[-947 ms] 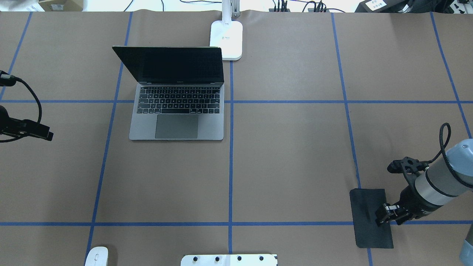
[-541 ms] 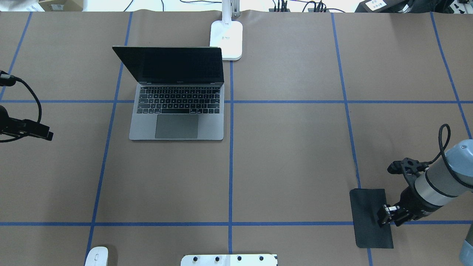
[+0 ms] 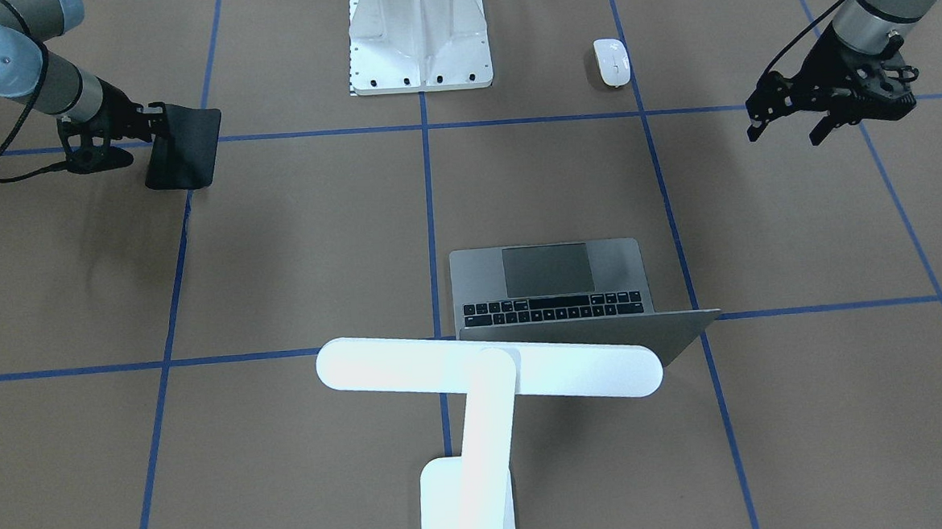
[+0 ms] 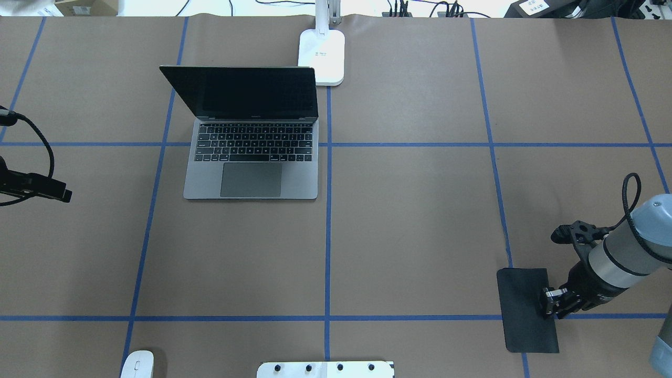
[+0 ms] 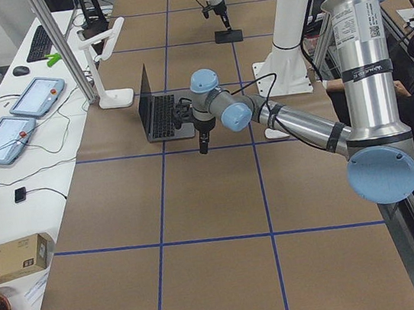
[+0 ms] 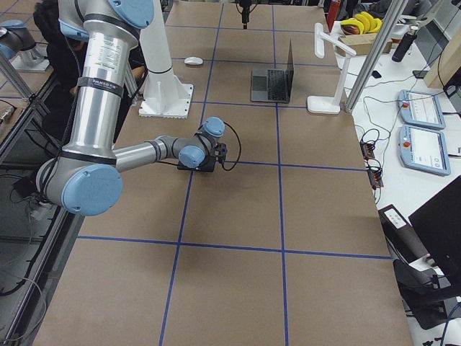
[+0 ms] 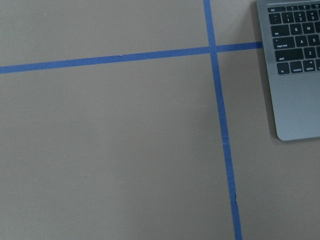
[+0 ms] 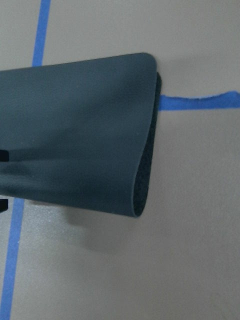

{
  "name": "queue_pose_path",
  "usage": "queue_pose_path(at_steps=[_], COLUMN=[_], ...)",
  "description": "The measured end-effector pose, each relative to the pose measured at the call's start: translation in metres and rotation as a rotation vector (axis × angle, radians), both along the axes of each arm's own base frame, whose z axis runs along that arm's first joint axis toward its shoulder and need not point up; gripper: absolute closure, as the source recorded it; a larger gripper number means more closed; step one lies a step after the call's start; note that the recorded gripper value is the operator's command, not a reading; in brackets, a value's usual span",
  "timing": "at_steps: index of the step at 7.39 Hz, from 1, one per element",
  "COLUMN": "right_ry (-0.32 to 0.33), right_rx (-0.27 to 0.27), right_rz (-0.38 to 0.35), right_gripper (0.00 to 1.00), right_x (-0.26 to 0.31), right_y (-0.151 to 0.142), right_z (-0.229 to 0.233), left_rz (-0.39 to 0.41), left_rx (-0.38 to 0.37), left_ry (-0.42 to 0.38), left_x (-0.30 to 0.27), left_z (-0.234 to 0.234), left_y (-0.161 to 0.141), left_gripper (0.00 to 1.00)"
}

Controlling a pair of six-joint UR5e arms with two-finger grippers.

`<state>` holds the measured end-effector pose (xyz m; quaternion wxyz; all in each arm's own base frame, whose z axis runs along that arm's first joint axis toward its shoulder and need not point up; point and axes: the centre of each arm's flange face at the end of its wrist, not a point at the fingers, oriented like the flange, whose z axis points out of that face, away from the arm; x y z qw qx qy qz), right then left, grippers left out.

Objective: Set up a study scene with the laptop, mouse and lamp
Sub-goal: 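Grasp the dark grey mouse pad's edge with the right gripper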

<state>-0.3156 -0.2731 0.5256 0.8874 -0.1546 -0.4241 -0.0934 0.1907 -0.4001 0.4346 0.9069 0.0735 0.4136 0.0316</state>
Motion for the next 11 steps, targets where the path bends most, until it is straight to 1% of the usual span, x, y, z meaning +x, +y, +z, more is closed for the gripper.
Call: queue_pose_path(at_steps=[4,5,6,7,9,11], right_ry=[0.011,0.014,0.018,0.021,0.039,0.044], right_rx=[-0.001,-0.002,-0.005,-0.008,-0.023,-0.025], right_rz=[0.006,0.008,0.008,0.010,0.011,0.017], right_gripper=[0.52,0.55,0.70,0.78,0.85,0.87], right_x=[-0.003,-0.005,-0.007,-0.011,-0.021,-0.023], right_y=[-0.004,-0.006,-0.007,-0.010,-0.018,-0.023], right_z=[0.006,0.006,0.005,0.001,-0.010,-0.016], left_rz=[-0.001,0.000,0.000,-0.001,-0.001,-0.001], left_rx=[0.003,0.004,0.005,0.007,0.012,0.015], left_ry=[0.001,0.002,0.002,0.004,0.007,0.009], left_x=[-0.001,-0.001,-0.001,-0.002,-0.004,-0.005], left_z=[0.000,0.000,0.001,0.002,0.005,0.007], left_y=[0.000,0.000,0.001,0.002,0.005,0.006], left_gripper=[0.00,0.00,0.00,0.00,0.00,0.00])
